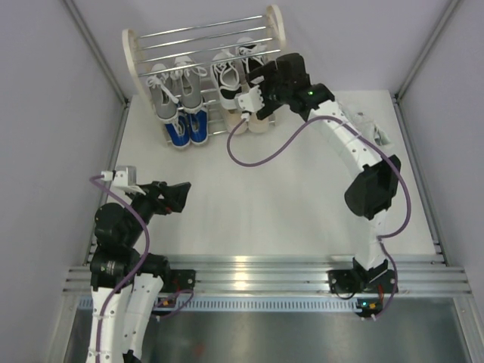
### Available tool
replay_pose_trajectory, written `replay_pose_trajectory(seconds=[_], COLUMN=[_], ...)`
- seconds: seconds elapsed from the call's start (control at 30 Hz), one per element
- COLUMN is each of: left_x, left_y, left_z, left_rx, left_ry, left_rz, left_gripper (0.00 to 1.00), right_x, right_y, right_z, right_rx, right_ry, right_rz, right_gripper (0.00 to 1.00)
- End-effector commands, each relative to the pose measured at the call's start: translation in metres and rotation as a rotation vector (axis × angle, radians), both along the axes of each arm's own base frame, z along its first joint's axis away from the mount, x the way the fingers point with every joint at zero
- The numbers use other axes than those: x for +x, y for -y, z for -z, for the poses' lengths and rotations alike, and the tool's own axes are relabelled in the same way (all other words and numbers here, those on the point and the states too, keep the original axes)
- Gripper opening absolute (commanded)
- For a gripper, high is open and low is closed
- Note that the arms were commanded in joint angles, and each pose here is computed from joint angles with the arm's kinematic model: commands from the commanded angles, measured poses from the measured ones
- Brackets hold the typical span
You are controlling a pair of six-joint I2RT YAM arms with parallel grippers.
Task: Place and organize the shoes onto the shoe shelf
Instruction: Adjust the shoe at the shoe shelf.
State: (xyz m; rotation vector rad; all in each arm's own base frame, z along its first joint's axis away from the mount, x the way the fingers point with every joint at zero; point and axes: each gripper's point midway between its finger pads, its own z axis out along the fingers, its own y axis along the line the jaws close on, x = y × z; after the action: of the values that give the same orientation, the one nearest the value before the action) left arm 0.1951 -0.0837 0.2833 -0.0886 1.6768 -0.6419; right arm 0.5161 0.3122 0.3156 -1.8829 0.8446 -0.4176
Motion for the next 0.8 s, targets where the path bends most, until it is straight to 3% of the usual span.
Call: replay_pose_trajectory(seconds=[0.0, 0.17, 0.5, 0.77], left_x=[-0.003, -0.007, -0.007, -0.012], left_y=[0.004, 0.004, 0.007, 0.008], left_z=[-0.016, -0.025, -0.037, -0.047], left_rx=[-0.026, -0.038, -0.06, -0.082], left_ry=[0.059, 0.079, 0.08, 0.096], left_rz=[0.022, 0.023, 0.032, 0.042], left_gripper=[0.98, 0.98, 0.98, 0.98], right_x=[-0.029, -0.053, -0.122, -0.139], right_y=[-0.002, -0.001, 0.01, -0.01], right_z=[-0.04, -0.057, -0.074, -0.054], right_rx=[0.074, 0.143, 0.458, 0.325], right_ry=[0.025, -0.039, -0.442, -0.523], right_rz=[-0.045, -0.053, 0.058, -0.13], right_gripper=[0.86, 0.9, 0.87, 0.81])
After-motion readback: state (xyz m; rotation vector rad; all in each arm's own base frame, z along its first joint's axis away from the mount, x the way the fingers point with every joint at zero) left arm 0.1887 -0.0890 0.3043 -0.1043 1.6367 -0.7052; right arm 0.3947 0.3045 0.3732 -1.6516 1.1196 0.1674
